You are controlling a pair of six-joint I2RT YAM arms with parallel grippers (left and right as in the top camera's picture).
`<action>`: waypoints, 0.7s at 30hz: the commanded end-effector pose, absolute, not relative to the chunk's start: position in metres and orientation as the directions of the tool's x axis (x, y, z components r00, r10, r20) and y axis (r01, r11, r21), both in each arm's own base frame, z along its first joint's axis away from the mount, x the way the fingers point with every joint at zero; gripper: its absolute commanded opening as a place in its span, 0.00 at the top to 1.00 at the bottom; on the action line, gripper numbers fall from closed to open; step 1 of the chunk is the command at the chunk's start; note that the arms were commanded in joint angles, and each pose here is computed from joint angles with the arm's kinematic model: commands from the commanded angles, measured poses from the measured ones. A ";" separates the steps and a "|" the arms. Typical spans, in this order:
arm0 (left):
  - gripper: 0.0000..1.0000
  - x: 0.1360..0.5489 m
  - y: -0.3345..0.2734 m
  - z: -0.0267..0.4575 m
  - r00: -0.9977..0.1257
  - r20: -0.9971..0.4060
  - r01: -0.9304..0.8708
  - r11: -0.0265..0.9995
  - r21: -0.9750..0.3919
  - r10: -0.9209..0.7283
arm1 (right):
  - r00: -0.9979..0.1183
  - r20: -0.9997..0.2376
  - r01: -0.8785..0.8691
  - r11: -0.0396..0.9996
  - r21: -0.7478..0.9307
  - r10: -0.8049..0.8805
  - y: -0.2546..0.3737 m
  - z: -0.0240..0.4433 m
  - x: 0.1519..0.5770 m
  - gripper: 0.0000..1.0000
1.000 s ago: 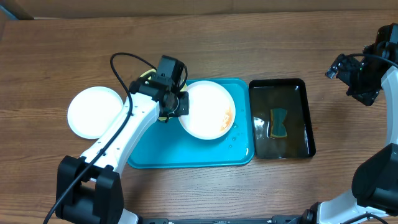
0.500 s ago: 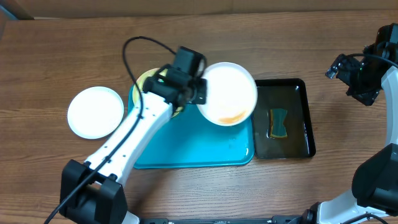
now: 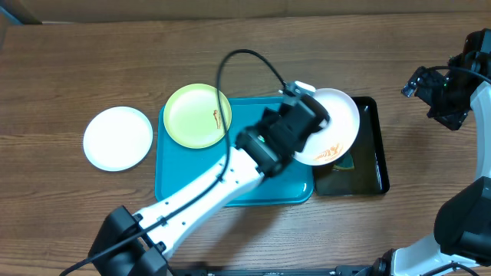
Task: Clean dirty plates on tray and stack at the side
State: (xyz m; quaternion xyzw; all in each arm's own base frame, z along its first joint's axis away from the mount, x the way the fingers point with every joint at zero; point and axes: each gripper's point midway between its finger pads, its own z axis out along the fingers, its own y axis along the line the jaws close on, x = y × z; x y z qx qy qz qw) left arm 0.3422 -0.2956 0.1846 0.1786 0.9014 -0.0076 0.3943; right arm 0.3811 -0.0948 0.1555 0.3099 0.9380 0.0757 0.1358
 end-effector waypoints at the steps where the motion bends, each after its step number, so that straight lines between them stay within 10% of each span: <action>1: 0.96 0.343 -0.293 0.210 -0.521 -0.759 0.262 0.920 0.292 0.390 | -0.762 -0.226 0.561 0.793 0.238 0.607 -0.096 0.163 0.383 0.00; 21: 0.96 0.299 -0.350 0.282 -0.154 -0.740 0.217 0.753 0.621 0.654 | -0.762 -0.226 0.561 0.793 0.238 0.607 -0.096 0.163 0.383 0.00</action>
